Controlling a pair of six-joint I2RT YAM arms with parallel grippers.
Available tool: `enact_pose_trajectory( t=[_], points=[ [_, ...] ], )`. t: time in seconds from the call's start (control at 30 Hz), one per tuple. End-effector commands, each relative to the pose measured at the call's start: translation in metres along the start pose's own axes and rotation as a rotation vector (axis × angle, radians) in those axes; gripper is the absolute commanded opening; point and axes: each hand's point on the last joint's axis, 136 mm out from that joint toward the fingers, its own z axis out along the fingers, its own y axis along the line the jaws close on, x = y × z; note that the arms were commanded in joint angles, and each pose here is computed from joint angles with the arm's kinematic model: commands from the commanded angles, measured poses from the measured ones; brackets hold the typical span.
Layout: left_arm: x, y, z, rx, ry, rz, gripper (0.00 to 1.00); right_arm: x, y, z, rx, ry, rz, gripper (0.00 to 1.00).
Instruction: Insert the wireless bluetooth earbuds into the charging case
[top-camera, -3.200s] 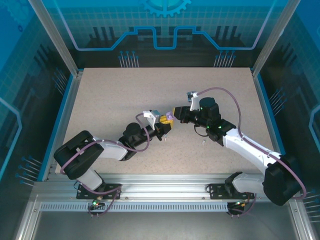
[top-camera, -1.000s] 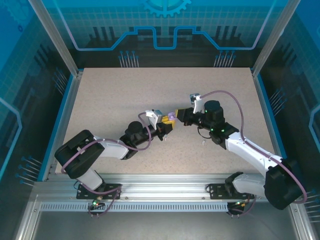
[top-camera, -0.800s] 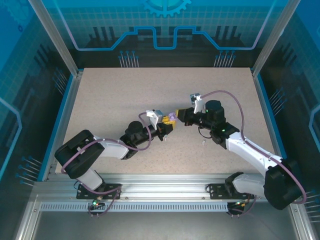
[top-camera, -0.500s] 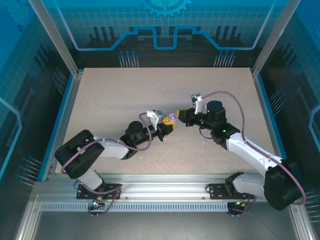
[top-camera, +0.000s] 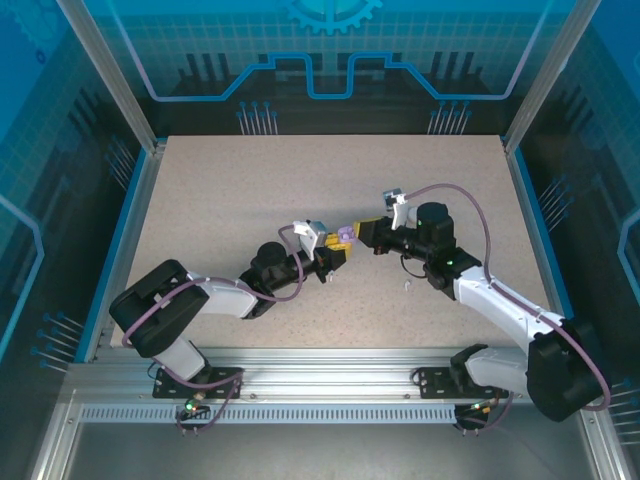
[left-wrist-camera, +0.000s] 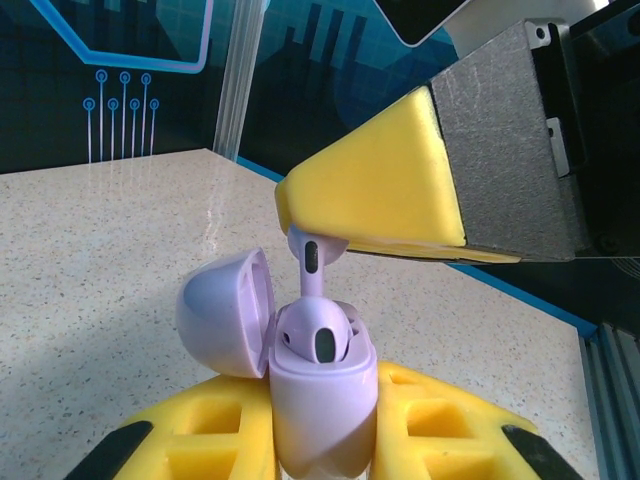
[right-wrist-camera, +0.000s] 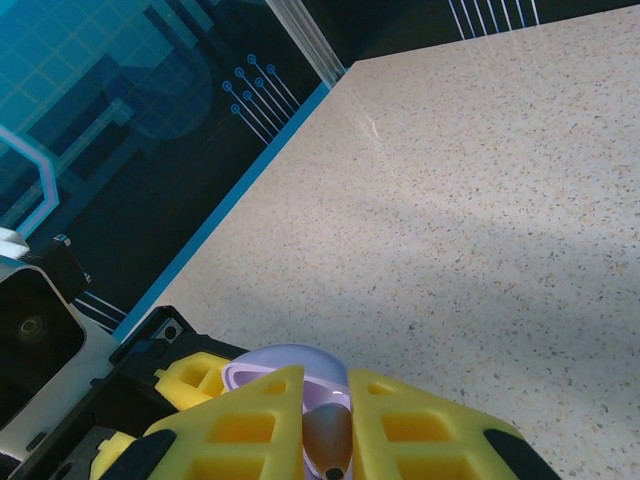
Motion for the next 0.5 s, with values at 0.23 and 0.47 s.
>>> enact_pose_trajectory(
  t=[0.23,0.47],
  points=[
    [-0.076,-0.006,0.005,0.007,-0.267,0.088,0.22,0.075,-0.023,0.008,0.017,0.235,0.122,0.16],
    [-0.061,0.001,0.007,-0.018,-0.233,0.083,0.22,0.087,-0.032,0.013,0.032,0.262,0.146,0.16]
  ],
)
